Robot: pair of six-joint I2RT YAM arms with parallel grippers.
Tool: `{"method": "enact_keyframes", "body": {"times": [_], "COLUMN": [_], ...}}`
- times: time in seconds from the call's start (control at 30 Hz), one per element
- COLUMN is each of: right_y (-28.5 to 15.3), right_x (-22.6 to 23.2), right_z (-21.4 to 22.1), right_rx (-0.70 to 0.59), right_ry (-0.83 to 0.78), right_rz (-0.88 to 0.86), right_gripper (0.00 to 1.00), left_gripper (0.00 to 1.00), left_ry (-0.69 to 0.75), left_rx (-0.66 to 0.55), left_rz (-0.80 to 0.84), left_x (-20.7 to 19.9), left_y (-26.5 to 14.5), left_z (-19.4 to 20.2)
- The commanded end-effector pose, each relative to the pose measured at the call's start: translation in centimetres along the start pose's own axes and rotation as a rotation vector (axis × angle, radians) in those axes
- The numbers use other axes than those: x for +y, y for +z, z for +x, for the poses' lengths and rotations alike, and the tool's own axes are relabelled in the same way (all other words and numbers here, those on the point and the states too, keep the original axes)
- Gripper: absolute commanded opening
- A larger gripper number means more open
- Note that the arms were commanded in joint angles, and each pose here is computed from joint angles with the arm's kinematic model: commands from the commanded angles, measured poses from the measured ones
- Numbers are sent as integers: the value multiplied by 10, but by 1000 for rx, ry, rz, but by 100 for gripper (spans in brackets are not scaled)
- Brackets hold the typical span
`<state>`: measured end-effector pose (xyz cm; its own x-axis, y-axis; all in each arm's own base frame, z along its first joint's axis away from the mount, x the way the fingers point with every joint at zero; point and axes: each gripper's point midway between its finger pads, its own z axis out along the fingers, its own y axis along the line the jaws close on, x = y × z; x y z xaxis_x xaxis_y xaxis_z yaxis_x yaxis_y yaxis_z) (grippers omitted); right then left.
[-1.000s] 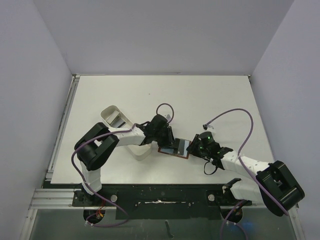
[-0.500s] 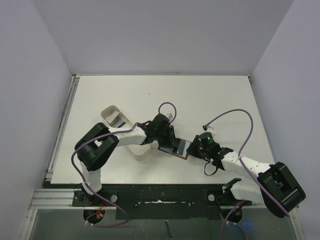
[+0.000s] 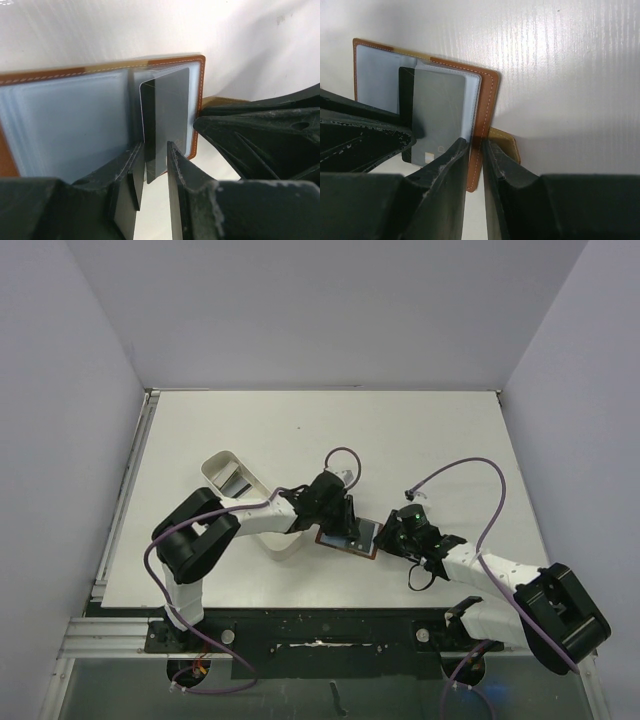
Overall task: Put the credit cards into the card holder
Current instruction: Insert the credit card into the card holder.
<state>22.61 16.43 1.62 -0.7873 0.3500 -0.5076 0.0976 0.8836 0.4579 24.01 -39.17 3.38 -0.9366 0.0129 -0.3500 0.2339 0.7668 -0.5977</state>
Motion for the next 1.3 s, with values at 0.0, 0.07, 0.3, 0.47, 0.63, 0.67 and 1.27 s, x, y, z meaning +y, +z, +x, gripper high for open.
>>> {"method": "enact_keyframes", "body": {"times": [0.0, 0.07, 0.3, 0.47, 0.63, 0.67, 1.27], "right_y": [4, 5, 2, -5, -17, -20, -64], "right_x": [4, 5, 5, 5, 8, 9, 46], "right_z": [-4, -5, -10, -15, -22, -23, -60], "right_rx": [-25, -29, -46, -62, -81, -87, -193], "right_ry": [-30, -39, -51, -54, -58, -59, -82], "right_rz": [-20, -26, -27, -17, -22, -25, -144], "right_gripper": [20, 20, 21, 23, 27, 27, 41], "left_gripper": [22, 22, 26, 29, 38, 44, 55], "left_ry": [85, 101, 109, 119, 175, 181, 417], "left_rx": [-36, -33, -40, -82, -108, -115, -331], "left_rz": [107, 123, 123, 93, 44, 37, -359], "left_x": [-35, -38, -43, -44, -43, -44, -4], "left_y": [3, 5, 5, -3, -13, -15, -139], "left_z": [-11, -10, -8, -19, -32, -34, -116]}}
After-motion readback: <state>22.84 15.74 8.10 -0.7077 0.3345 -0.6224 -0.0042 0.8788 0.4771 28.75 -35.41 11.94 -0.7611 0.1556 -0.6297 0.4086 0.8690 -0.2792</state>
